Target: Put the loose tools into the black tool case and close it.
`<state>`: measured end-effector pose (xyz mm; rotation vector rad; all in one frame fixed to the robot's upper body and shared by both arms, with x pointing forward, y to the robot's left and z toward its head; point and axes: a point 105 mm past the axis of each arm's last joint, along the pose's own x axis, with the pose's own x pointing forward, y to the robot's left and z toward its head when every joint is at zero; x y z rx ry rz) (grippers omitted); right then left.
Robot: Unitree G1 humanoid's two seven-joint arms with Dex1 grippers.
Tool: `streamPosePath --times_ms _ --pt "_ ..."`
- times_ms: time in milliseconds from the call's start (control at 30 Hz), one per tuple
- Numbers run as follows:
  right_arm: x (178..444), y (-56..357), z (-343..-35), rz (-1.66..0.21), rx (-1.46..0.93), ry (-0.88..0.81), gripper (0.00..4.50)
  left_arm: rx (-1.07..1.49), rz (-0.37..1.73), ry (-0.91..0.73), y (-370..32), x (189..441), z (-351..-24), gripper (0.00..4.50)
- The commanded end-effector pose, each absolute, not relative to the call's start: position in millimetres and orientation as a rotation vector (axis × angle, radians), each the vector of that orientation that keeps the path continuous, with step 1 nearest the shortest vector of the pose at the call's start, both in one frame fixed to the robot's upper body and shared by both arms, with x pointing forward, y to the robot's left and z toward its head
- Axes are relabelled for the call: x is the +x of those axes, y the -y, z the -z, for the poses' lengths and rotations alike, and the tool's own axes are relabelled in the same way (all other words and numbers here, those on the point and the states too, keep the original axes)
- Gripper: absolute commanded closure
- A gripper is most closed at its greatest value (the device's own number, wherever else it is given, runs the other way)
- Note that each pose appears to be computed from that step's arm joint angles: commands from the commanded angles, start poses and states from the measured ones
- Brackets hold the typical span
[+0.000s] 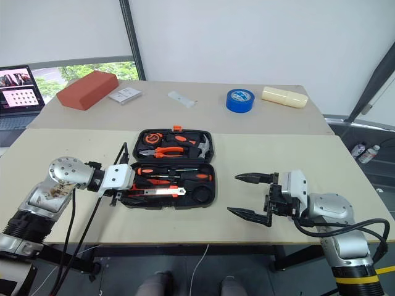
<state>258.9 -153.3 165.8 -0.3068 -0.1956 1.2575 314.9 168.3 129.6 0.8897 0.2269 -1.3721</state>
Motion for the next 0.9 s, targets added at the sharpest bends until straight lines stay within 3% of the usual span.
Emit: streamPosePath --times_ms 33,233,300,467,500,667,700,733,900 --pt "257 157 -181 -1.231 -0.355 0.26 0.0 0.933 1.383 -0.199 -170 317 -139 2.84" --pt "259 155 -180 -1.235 -0.353 0.258 0.0 0.902 1.391 -0.191 -160 318 -134 2.84" --pt "259 155 -179 -1.238 -0.353 0.258 0.0 0.885 1.393 -0.205 -159 318 -132 1.84" --pt "261 154 -178 -1.241 -0.346 0.255 0.0 0.839 1.344 -0.091 -154 327 -145 0.05" --pt "261 153 -178 -1.241 -0.345 0.255 0.0 0.805 1.332 -0.052 -153 330 -152 0.01" --pt "262 154 -177 -1.234 -0.333 0.254 0.0 0.519 1.32 0.056 -160 328 -181 0.01" --pt "262 154 -176 -1.23 -0.33 0.254 0.0 0.487 1.312 0.054 -162 328 -183 0.56" --pt "263 154 -175 -1.225 -0.326 0.252 0.0 0.483 1.306 0.038 -165 328 -178 0.71" --pt "263 153 -172 -1.215 -0.316 0.252 0.0 0.499 1.306 -0.036 -162 325 -151 2.56"
